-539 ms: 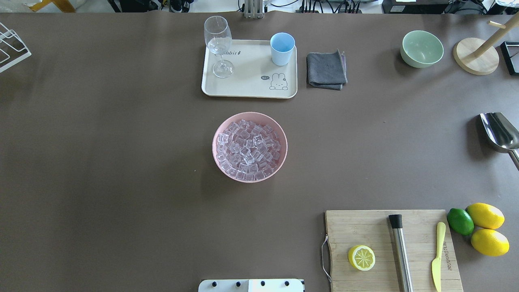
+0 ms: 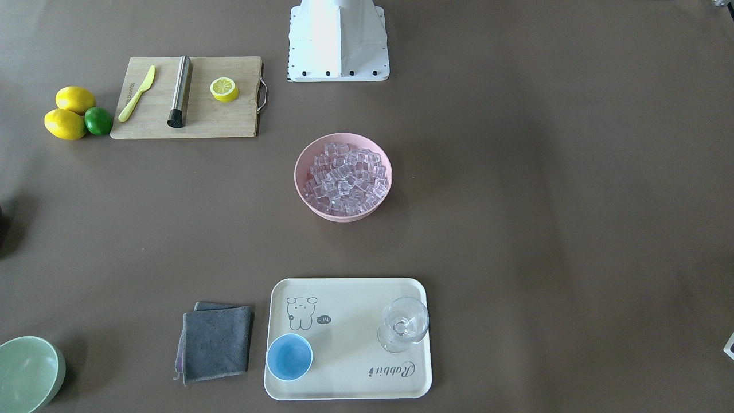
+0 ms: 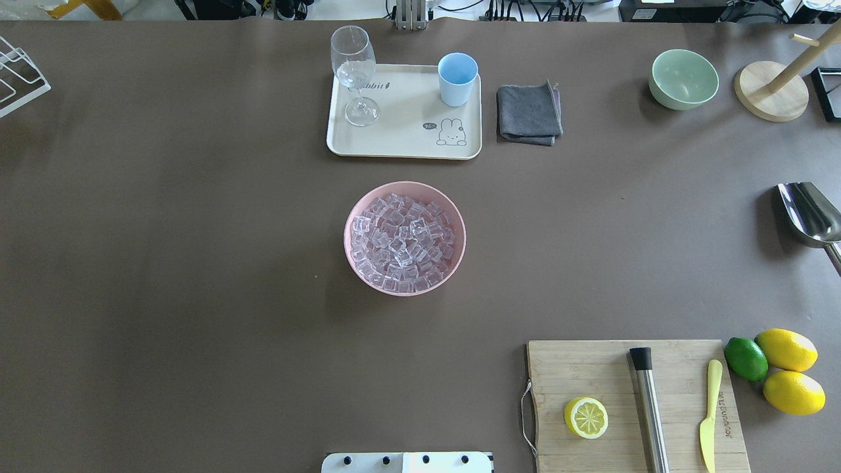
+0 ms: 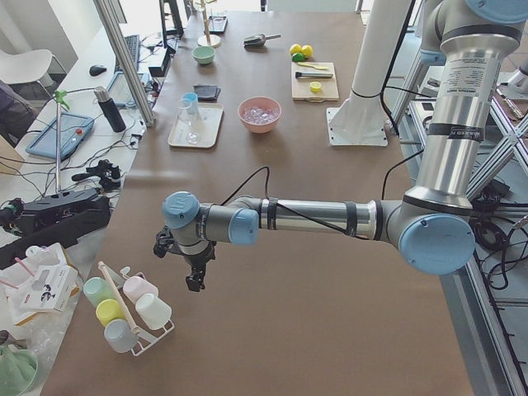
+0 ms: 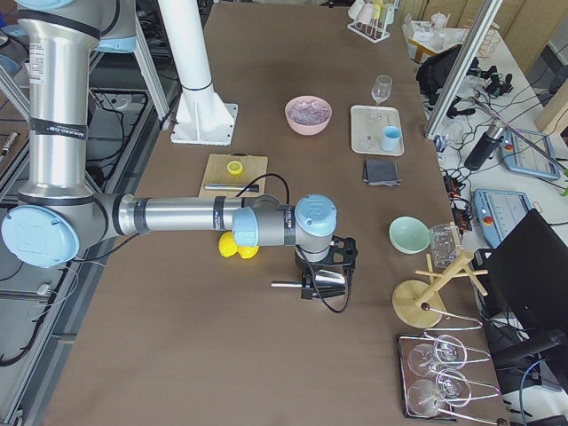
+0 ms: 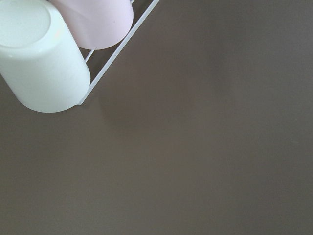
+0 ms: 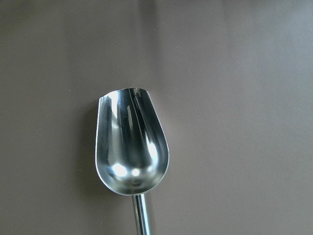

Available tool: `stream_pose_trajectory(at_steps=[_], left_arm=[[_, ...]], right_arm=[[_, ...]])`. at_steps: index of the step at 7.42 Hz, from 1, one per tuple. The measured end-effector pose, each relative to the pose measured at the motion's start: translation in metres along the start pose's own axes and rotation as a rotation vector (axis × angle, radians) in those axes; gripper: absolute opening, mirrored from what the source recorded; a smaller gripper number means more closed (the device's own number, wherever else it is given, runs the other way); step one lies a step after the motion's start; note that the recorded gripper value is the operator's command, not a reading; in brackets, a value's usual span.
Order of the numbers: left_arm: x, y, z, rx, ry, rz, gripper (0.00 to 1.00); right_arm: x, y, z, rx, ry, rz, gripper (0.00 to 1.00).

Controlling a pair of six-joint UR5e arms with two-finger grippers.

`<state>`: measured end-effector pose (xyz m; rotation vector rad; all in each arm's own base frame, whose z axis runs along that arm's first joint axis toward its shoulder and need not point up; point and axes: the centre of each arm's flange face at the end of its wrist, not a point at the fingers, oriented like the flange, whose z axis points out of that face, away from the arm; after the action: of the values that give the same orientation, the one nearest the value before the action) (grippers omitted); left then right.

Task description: Put ice in cup with scoop

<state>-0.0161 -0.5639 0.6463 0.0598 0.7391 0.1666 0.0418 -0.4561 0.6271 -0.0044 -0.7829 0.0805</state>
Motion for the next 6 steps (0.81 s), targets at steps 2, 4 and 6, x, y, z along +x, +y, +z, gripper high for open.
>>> stream_pose_trajectory(at_steps=[2,4,6], left_arm=[[0.0,0.0,0.0,0.0,0.0,0.0,0.99],[-0.002,0.002,0.003,0.0,0.0,0.002,0.99],[0.002,0.0,0.004,0.01,0.001,0.022,0.99]], right_arm=[[-0.004,0.003,-0.006,0.024,0.014,0.013,1.0],[-0.005,0.012,0.001,0.103,0.003,0.035,1.0],[-0.027,0.017,0.018,0.145,-0.02,0.067,1.0]])
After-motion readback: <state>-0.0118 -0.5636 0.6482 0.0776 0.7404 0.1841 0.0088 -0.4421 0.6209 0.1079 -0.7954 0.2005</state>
